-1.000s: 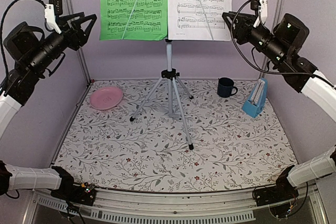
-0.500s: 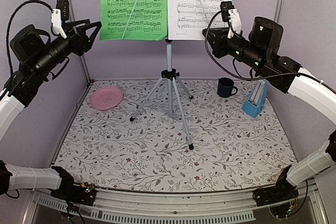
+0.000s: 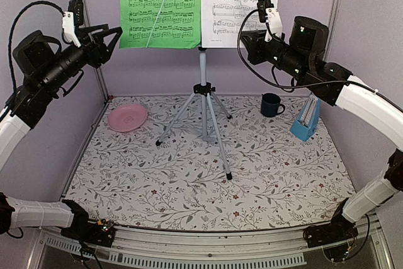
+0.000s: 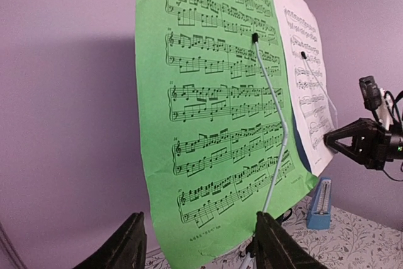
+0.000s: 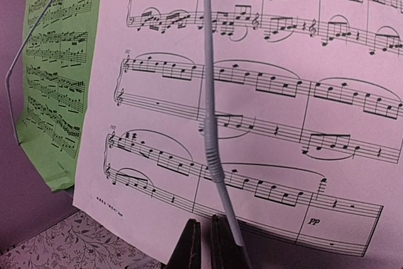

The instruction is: Set up the instrument practice props

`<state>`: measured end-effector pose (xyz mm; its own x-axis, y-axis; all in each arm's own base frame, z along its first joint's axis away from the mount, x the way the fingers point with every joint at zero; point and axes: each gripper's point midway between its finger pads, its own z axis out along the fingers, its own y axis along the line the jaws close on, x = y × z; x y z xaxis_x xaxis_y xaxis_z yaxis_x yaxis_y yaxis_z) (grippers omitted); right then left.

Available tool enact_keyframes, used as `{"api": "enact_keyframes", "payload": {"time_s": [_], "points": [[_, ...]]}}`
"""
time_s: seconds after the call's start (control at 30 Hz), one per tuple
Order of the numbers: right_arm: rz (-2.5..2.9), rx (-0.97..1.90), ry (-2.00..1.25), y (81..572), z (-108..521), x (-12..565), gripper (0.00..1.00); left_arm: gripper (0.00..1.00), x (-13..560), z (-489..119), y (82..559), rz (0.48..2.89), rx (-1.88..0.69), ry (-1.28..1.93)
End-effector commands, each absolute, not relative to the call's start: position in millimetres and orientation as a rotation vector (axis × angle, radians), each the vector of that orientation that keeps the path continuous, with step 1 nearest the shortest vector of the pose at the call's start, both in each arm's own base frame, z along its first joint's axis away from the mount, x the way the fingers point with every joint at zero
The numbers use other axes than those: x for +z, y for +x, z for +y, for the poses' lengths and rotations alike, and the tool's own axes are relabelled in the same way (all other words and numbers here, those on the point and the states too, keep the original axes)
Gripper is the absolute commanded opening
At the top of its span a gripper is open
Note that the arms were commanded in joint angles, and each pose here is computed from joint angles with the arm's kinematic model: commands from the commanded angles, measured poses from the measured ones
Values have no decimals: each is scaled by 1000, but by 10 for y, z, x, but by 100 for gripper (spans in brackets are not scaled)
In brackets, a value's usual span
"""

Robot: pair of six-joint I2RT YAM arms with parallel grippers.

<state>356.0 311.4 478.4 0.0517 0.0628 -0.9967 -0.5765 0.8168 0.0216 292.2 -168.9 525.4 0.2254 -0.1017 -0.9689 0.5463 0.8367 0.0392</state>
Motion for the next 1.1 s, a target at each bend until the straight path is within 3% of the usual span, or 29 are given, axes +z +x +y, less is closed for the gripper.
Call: {"api": "enact_keyframes", "payload": {"time_s": [0.0, 0.23, 0.37, 0.57, 0.8, 1.0, 1.07], "points": [[1448, 467, -400, 3675, 3135, 4825, 10, 59, 5336, -1674, 2849, 1236, -472, 411], [1410, 495, -437, 3666, 3239, 4914, 11, 59, 5318, -1661, 2857, 1242, -459, 410], [1323, 575, -496, 3479, 3300, 5147, 18, 60, 5278, -1670, 2872, 1251, -463, 410], [1188, 715, -615, 3095, 3370, 5447, 40, 64, 5212, -1678, 2869, 1259, -479, 405], [1170, 780, -671, 2717, 3182, 5400, 78, 78, 5012, -1630, 2825, 1291, -483, 389], [1326, 668, -550, 2752, 2754, 4922, 98, 86, 4521, -1604, 2872, 1399, -482, 368], [1392, 646, -484, 2855, 2523, 4709, 99, 88, 4362, -1607, 2885, 1431, -490, 361]]}}
